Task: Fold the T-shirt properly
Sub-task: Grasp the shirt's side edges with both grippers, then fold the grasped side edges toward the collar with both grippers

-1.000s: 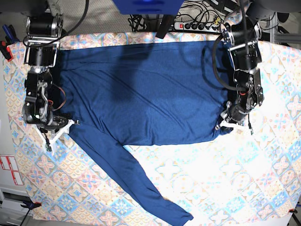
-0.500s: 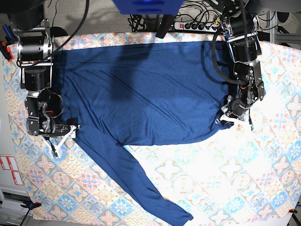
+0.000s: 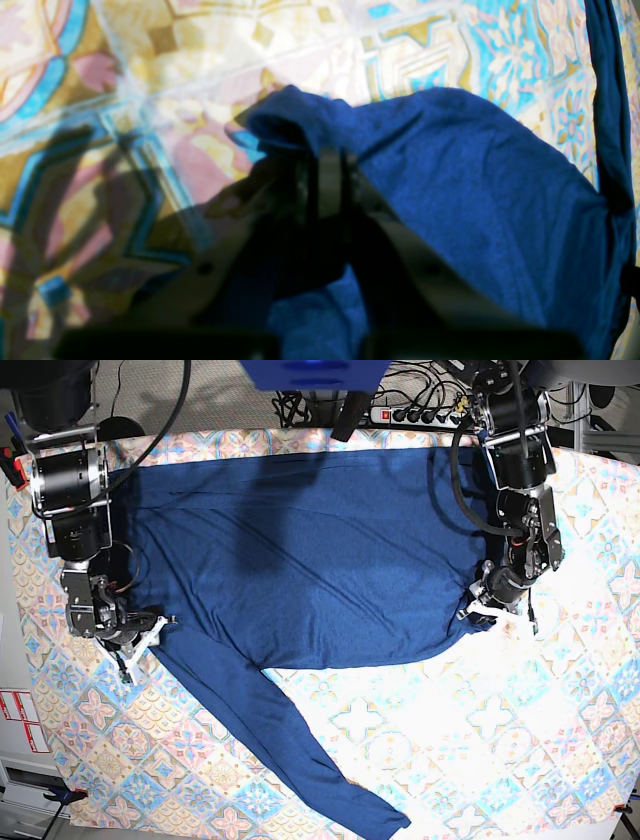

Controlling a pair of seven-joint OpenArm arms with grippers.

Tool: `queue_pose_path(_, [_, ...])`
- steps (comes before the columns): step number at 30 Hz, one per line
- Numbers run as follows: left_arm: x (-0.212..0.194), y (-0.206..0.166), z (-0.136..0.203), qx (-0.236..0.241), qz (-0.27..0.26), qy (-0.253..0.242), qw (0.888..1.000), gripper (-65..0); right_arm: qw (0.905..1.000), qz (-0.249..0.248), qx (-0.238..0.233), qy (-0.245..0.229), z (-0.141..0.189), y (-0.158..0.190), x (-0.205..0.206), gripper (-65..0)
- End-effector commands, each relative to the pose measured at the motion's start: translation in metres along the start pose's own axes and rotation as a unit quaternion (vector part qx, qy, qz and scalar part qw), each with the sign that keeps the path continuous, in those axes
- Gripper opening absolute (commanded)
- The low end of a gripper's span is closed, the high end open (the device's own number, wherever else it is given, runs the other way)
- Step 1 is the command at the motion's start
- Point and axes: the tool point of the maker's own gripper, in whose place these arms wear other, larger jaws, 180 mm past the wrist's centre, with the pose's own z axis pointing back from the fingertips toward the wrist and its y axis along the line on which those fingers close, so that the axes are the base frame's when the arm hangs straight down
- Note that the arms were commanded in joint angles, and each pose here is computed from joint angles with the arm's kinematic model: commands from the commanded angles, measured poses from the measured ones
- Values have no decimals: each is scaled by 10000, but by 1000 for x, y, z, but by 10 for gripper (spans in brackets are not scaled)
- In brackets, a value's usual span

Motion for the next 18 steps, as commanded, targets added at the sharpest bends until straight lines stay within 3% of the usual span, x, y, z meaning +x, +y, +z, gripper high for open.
queue_pose_path(1, [20, -7, 1, -103, -44, -245, 9996, -650, 9992, 149, 311, 188, 2, 8, -5, -514])
queue_pose_path(4, [20, -8, 1, -111, -43, -249, 9996, -650, 9957, 401, 817, 165, 4, 27, -5, -650])
queue_pose_path(7, [21, -10, 1, -124, -49, -265, 9996, -650, 9957, 478, 792, 98, 12, 13, -1, -643])
queue_pose_path(12, [33, -15, 20, -166, -389, -575, 9974, -650, 9960, 365, 554, -606, 40, -10, 22, -645])
queue_pose_path(18, [31, -1, 33, -47, -531, -583, 9969, -650, 9959, 560, 276, -650, 76, -16, 27, -645])
